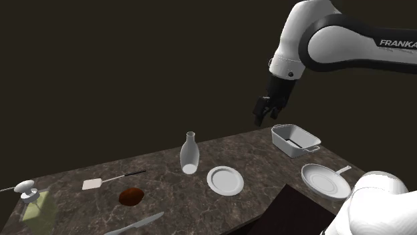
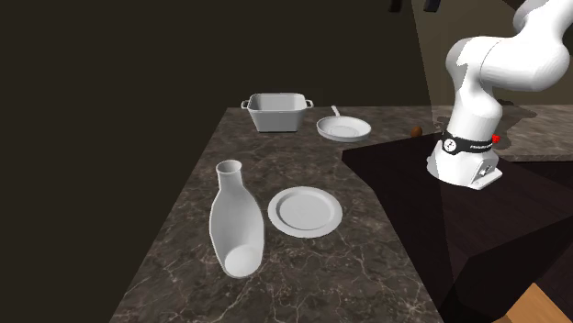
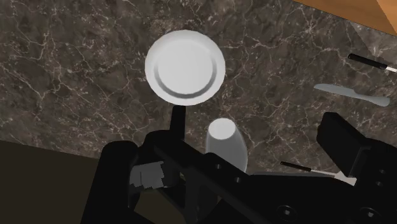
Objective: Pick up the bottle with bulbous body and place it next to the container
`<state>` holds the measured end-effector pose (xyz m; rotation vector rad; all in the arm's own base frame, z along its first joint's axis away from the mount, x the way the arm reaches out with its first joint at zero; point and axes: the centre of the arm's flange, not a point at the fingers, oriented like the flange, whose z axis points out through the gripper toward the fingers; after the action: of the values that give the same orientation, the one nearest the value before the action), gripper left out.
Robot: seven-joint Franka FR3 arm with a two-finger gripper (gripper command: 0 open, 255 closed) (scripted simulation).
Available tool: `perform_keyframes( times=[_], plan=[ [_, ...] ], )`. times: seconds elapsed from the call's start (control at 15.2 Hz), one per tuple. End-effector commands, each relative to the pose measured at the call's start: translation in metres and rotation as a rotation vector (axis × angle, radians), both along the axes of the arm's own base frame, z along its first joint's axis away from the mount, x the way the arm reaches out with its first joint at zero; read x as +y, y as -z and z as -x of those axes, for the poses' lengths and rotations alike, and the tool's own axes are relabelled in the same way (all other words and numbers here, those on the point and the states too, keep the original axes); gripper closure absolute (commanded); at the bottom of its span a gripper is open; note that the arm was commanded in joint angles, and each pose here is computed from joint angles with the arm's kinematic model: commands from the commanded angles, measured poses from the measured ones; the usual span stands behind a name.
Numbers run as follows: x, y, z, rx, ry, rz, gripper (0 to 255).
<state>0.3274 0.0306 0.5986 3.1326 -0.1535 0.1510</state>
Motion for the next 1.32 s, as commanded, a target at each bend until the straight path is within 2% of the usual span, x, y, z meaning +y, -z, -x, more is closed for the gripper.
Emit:
perform_keyframes(
  times=[0.0,1.25],
  plan=[
    [0.000,0.000,0.000,0.000,0.000,0.000,0],
    [0.025,0.138,-0.206,-0.011,-0.017,0.010,0]
  ],
)
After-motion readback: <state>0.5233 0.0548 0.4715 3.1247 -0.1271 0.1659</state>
